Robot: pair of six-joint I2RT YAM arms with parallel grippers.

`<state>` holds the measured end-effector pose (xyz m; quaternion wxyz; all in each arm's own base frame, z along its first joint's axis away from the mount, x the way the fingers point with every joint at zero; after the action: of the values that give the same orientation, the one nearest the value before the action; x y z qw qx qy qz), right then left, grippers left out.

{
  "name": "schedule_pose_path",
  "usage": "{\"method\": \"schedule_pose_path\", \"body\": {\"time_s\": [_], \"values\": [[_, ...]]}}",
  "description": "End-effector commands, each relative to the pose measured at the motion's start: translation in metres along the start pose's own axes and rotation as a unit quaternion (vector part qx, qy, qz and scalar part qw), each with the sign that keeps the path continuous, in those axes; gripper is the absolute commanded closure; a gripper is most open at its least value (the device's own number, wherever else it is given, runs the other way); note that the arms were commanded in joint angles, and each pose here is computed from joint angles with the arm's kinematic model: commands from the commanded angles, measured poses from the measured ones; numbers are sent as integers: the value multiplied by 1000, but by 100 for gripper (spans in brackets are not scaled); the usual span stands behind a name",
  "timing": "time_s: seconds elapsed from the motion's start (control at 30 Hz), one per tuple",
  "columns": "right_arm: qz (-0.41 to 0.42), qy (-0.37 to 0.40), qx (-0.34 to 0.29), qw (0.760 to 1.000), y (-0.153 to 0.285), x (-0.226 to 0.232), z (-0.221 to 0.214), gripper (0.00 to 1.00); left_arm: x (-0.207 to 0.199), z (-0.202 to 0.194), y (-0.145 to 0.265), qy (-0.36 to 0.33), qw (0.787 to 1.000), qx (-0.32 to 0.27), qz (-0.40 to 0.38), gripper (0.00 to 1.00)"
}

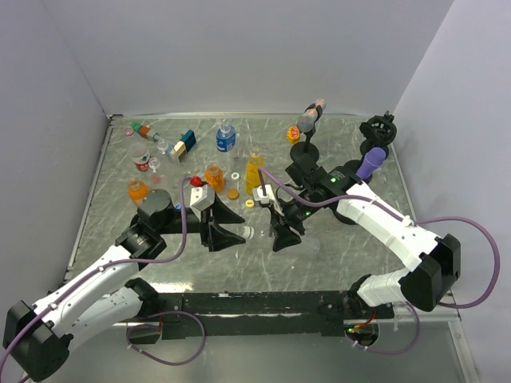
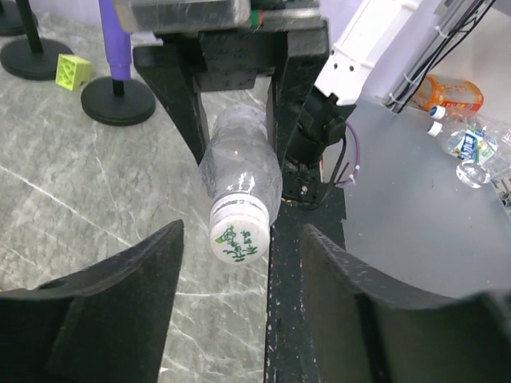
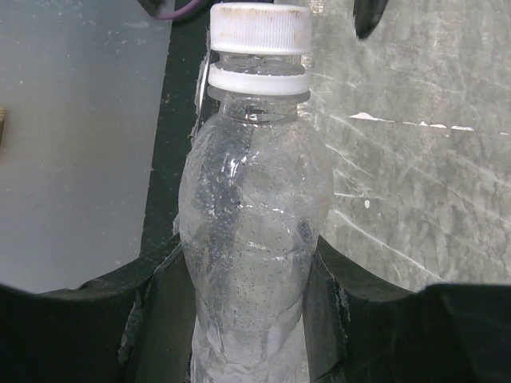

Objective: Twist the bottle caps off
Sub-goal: Unscrew the bottle cap from the plastic bottle.

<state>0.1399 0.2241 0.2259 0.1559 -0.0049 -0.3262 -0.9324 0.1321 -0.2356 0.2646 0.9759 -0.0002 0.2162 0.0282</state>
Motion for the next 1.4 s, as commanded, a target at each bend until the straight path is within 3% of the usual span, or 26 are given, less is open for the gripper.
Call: {"method": "schedule_pose_path", "body": {"time_s": [0.0,0.3,0.47,0.53,0.6,0.7,0.8,0.93,1.03,1.1,1.13,1.17,1.27,1.33,1.37], "values": [[4,29,-21,999,3,-1,15,73,1,0,-4,-5,1000,10,-9,37],[6,27,-21,999,2,-1,15,73,2,-1,-6,-1,1000,11,-4,42],[6,25,-21,999,2,-2,15,73,2,-1,-8,18,1000,11,-6,71],[3,25,-19,1000,2,-2,15,73,1,1,-9,44,999,5,-1,88],[-4,23,-14,1000,2,-3,12,73,0,1,-8,89,996,-1,12,99],[-23,25,-5,999,3,-5,8,73,-11,2,-4,169,985,-27,8,99],[-29,23,-3,999,2,-6,5,73,-15,1,3,266,960,-75,30,99],[-33,18,1,999,1,-8,3,73,-9,12,8,432,884,-149,99,99],[-34,15,2,999,0,-9,2,73,-18,19,4,508,840,-159,108,99],[-33,14,3,999,-1,-10,1,73,-24,28,-2,516,835,-155,107,99],[-32,13,3,999,-1,-9,1,73,-25,31,-6,513,838,-148,113,96],[-34,13,3,999,0,-9,2,74,-25,31,-9,507,843,-135,123,86],[-36,15,3,999,1,-9,1,73,-24,26,-16,469,869,-94,126,41],[-39,16,3,999,2,-7,0,73,-25,19,-15,429,892,-73,122,20],[-40,17,3,999,2,-7,-1,73,-22,10,-11,405,902,-55,136,14]]}}
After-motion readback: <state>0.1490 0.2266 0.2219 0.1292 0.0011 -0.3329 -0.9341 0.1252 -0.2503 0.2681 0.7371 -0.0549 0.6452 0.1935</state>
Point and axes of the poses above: each gripper's point midway between its finger pads, its own y axis back along the fingers, its own x axis along the line the jaws close on, z = x × y, the point moved 4 cm from there along y, back along the fingers, and after that the axes turned 11 degrees about y, right-handed, at the moved point
